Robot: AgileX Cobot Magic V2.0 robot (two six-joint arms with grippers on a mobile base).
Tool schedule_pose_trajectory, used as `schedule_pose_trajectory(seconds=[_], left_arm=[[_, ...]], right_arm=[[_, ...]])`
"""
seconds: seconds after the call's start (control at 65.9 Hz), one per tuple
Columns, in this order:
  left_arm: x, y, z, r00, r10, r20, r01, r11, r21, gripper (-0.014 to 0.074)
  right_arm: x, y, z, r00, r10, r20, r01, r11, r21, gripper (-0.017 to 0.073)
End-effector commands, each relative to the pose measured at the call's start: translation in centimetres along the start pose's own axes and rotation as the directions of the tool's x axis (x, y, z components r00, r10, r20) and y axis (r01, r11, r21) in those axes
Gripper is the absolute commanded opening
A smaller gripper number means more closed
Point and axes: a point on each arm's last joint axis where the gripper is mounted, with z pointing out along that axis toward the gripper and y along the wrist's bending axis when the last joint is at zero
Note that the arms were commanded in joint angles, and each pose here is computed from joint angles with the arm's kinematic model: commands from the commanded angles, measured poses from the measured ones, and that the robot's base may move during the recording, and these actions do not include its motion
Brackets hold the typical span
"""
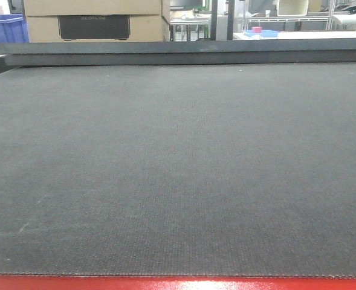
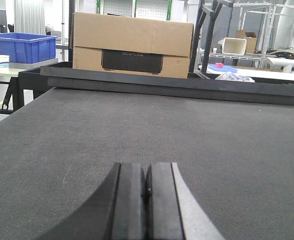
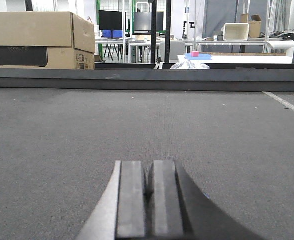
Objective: Grab block from conveyor and place in blue bin
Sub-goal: 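Lower both open grippers toward the green and blue blocks on the belt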
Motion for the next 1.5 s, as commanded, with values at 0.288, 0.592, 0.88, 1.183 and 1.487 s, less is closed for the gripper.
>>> schedule_pose_trajectory(seconds=[0.288,0.592,0.88,1.183,1.487], left_arm=[[-0.3,0.0,0.0,1.0,-0.01,0.024,0.01,1.0,0.003,-0.0111],[-0.3,0.0,0.0,1.0,-0.01,0.024,0.01,1.0,0.003,-0.0111],[-0.3,0.0,0.0,1.0,-0.01,0.029,0.01,1.0,0.003,-0.0111],[-3.8,-0.1,-0.6,0.999,-0.019,0.051,0.019,1.0,-0.001,-0.0111],[-13.2,-0.3,0.0,0.981,-0.026,-0.192,0.019,0.999,-0.037,-0.0111]], right_arm=[[-0.2,0.0,0.0,1.0,-0.002,0.027,0.002,1.0,0.003,-0.0162],[-0.2,0.0,0.0,1.0,-0.002,0.027,0.002,1.0,0.003,-0.0162],[-0.6,0.0,-0.1,0.998,-0.002,0.066,0.002,1.0,0.002,-0.0162],[-6.6,0.4,-1.8,1.0,-0.008,-0.021,0.008,1.0,-0.001,-0.0162],[-13.6,0.8,-1.6,0.99,-0.009,-0.139,0.009,1.0,0.0,-0.0162]])
